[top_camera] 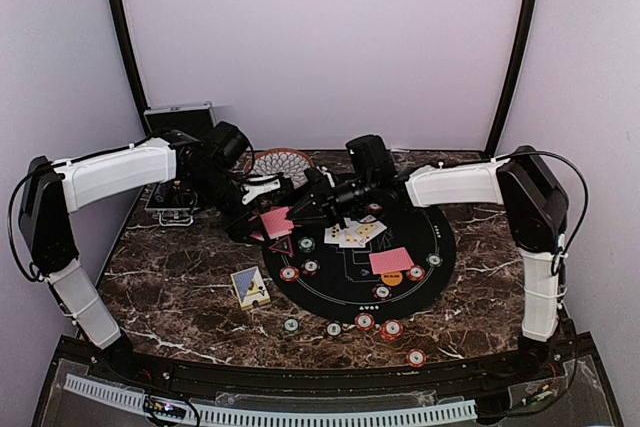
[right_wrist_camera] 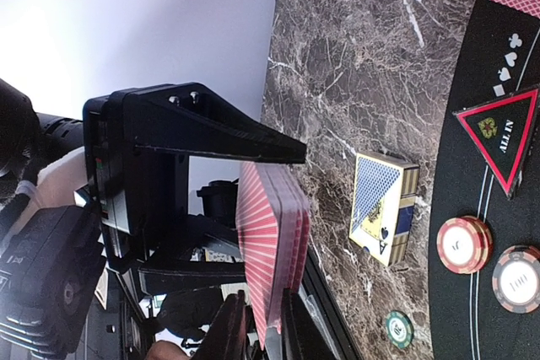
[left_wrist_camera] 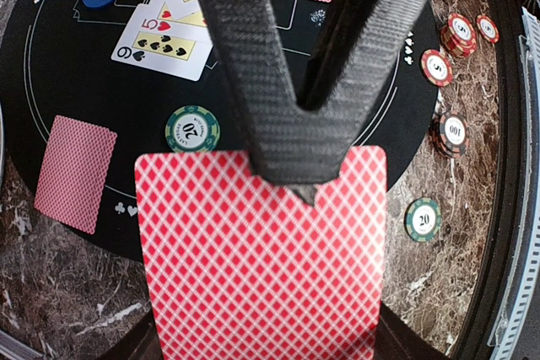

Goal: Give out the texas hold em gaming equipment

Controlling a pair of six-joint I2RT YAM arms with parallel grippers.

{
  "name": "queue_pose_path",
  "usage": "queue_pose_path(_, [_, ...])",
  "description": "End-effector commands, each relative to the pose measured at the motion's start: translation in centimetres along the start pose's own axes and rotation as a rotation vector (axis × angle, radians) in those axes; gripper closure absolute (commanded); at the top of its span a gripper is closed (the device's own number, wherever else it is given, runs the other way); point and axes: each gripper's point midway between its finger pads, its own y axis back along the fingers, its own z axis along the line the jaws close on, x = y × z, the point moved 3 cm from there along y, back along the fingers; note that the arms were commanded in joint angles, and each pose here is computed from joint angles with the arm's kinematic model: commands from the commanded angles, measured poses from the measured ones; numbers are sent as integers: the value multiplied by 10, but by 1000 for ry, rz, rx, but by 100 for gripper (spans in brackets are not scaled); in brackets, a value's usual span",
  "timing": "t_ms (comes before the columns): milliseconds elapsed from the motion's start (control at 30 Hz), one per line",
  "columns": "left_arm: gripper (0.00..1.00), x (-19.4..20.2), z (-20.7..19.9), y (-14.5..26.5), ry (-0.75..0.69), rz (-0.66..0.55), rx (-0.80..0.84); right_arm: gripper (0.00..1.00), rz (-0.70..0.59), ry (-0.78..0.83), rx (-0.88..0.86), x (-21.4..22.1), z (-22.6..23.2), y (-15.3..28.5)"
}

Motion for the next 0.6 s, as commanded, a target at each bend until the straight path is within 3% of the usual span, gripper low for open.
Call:
queue_pose_path(0, [100, -11, 0, 16, -20, -47, -21, 85, -8, 51, -45, 0, 22, 6])
queue_pose_path(233, [100, -11, 0, 16, -22, -46, -24, 87, 14, 49, -53, 4, 24, -2])
queue_pose_path(367, [100, -10, 0, 16, -24, -43, -23, 82, 29, 46, -49, 7, 22, -6])
queue_pose_path(567, [100, -9, 1, 15, -23, -40, -28, 83, 42, 49, -36, 11, 19, -12])
